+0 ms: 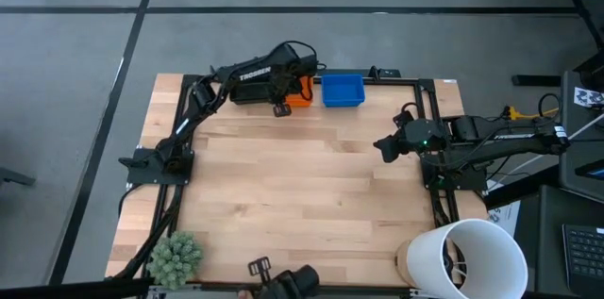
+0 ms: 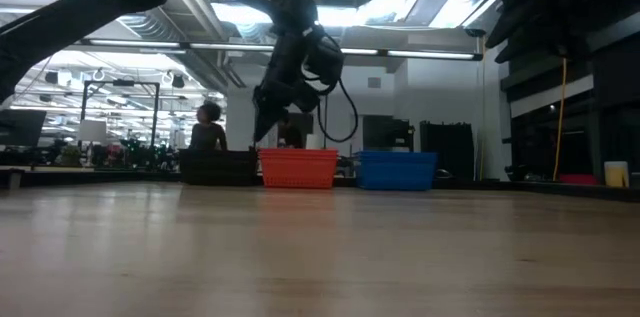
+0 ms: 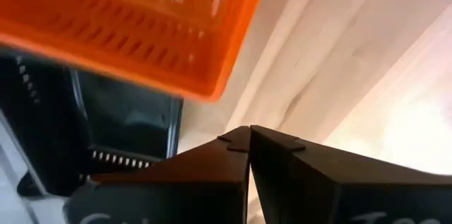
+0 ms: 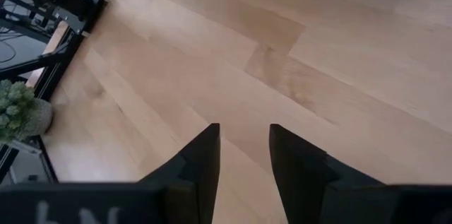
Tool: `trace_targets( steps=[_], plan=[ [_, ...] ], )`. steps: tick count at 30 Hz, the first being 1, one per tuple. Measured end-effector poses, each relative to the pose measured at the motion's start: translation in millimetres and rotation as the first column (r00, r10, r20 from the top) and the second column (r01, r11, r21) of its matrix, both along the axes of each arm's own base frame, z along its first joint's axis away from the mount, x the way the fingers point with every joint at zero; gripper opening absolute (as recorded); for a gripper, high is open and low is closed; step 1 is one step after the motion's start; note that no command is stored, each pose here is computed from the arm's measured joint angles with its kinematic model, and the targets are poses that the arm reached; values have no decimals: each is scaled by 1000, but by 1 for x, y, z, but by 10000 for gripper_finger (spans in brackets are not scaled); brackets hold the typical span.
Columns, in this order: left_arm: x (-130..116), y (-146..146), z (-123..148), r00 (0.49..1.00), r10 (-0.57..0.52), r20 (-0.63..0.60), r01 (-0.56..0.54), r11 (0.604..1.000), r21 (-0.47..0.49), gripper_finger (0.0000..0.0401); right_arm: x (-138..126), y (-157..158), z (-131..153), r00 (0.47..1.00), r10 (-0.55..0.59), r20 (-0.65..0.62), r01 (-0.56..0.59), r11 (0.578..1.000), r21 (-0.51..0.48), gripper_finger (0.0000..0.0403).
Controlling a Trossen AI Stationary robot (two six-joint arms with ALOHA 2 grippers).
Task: Stack baskets by color
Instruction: Adjust the stacked orange bins
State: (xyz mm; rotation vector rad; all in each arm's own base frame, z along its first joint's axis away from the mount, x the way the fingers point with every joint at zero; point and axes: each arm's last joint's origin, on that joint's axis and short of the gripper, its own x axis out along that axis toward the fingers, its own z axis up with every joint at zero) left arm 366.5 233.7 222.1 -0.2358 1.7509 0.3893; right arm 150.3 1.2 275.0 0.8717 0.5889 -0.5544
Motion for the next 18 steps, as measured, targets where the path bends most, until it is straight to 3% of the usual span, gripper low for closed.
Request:
trace_targets(
  steps=[5,11,18],
  plan=[
    [-9,7,-8,998,52,-23,-53,998,-36,1,0,1,0,1000,24,-2,-24,999,22,122],
    [-19,2,-38,992,46,-119,-57,994,-92,0,0,1,0,1000,25,-2,-25,999,22,122],
    [-12,4,-38,997,39,-65,-42,998,-42,0,0,1,0,1000,29,-2,-29,999,24,122]
  ],
)
